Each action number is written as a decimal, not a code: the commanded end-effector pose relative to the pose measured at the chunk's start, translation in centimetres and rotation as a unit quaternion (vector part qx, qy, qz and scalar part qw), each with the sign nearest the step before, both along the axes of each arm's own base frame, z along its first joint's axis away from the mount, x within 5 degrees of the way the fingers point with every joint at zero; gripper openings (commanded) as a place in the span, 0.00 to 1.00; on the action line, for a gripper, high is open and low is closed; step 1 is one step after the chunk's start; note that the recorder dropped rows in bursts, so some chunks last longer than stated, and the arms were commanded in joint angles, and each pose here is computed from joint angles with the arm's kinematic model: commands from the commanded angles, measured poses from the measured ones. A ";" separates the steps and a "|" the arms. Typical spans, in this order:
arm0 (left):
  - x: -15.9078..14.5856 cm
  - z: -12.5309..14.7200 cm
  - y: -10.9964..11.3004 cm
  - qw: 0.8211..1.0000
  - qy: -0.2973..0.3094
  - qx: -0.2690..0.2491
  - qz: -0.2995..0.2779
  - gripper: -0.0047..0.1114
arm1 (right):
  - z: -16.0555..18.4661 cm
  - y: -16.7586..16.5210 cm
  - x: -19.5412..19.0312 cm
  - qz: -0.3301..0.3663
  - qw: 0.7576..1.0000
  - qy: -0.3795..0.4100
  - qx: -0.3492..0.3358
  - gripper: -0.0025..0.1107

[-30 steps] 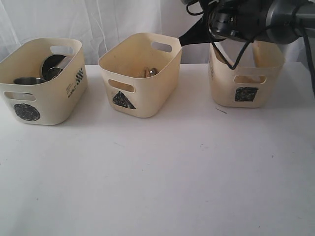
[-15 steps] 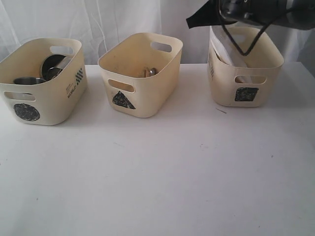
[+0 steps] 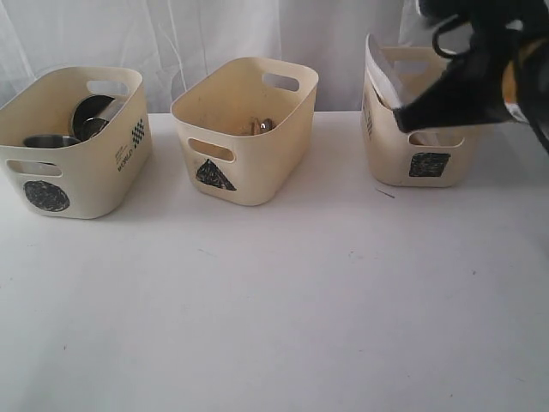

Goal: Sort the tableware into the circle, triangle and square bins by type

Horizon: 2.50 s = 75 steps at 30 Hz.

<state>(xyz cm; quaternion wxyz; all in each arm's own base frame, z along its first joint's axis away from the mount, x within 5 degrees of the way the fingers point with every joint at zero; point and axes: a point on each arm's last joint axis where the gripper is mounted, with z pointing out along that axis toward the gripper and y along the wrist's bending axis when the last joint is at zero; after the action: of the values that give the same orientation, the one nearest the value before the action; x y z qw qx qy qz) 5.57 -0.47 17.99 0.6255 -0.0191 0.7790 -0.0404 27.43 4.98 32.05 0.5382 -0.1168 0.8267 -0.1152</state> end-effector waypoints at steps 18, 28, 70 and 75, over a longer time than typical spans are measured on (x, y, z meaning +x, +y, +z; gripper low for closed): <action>0.0 0.0 -0.1 1.000 -0.003 -0.007 -0.003 0.04 | -7.2 -3.9 -13.4 0.001 1.000 0.008 0.005 0.02; 0.0 0.0 -0.1 1.000 -0.003 -0.007 -0.003 0.04 | -7.6 -4.0 -14.2 0.006 1.000 0.000 0.009 0.02; 0.0 0.0 -0.1 1.000 -0.003 -0.007 -0.003 0.04 | -13.0 -4.0 -22.0 0.113 0.982 -0.113 0.106 0.02; 0.0 0.0 -0.1 1.000 -0.003 -0.007 -0.003 0.04 | -12.8 -4.1 -22.0 0.083 0.979 -0.110 0.149 0.02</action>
<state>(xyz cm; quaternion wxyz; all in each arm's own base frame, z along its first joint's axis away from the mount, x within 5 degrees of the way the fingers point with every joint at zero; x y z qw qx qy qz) 5.57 -0.47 17.99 0.6255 -0.0191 0.7790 -0.0404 5.45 0.93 19.03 0.6389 -0.1100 0.7605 0.0373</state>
